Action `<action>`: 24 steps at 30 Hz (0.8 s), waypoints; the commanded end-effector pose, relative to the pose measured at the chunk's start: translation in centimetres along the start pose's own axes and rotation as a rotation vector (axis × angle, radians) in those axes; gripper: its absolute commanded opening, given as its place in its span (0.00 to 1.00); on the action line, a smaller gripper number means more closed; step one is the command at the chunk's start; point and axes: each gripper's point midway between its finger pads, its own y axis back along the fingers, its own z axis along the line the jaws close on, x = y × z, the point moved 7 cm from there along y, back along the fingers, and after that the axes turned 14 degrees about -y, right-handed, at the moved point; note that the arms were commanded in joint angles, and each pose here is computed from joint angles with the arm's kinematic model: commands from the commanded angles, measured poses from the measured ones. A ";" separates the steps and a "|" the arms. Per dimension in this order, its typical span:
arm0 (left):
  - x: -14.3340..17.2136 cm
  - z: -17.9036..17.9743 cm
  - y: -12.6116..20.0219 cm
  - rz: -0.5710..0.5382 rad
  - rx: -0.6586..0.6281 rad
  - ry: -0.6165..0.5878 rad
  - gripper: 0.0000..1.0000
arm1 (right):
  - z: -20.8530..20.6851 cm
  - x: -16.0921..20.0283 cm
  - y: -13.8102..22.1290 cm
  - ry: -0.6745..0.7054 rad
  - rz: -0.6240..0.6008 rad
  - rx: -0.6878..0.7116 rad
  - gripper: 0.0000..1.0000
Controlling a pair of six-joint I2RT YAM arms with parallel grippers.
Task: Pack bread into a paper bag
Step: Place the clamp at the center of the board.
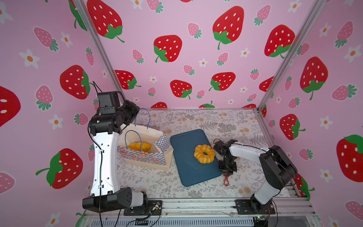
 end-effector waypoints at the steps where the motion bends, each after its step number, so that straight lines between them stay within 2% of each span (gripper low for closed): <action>1: -0.7 -1.0 0.4 -0.018 0.036 -0.035 0.24 | 0.4 -1.5 -1.0 0.015 -0.015 -0.006 0.03; 2: -0.8 -1.1 0.3 -0.016 0.036 -0.036 0.24 | 0.3 -1.7 -1.2 0.015 -0.010 -0.004 0.05; 3: -0.8 -1.1 0.2 -0.015 0.035 -0.035 0.24 | 0.2 -1.8 -1.4 0.012 -0.008 -0.002 0.12; 6: -1.0 -1.1 -0.3 -0.009 0.036 -0.035 0.24 | -0.1 -2.1 -1.7 0.003 -0.006 -0.009 0.48; 8: -1.1 -1.0 -0.7 -0.004 0.036 -0.031 0.24 | -0.2 -2.3 -1.6 0.001 -0.015 -0.022 0.61; 10: -1.1 -1.0 -1.0 0.001 0.040 -0.027 0.24 | -0.4 -2.6 -1.5 -0.005 -0.015 -0.032 0.65; 14: -1.5 -1.1 -1.6 0.001 0.045 -0.025 0.24 | -0.7 -3.7 -1.0 -0.024 -0.028 -0.051 0.67; 24: -1.8 -1.3 -2.9 0.015 0.048 -0.024 0.24 | 0.2 -6.7 -0.6 -0.033 -0.037 -0.107 0.64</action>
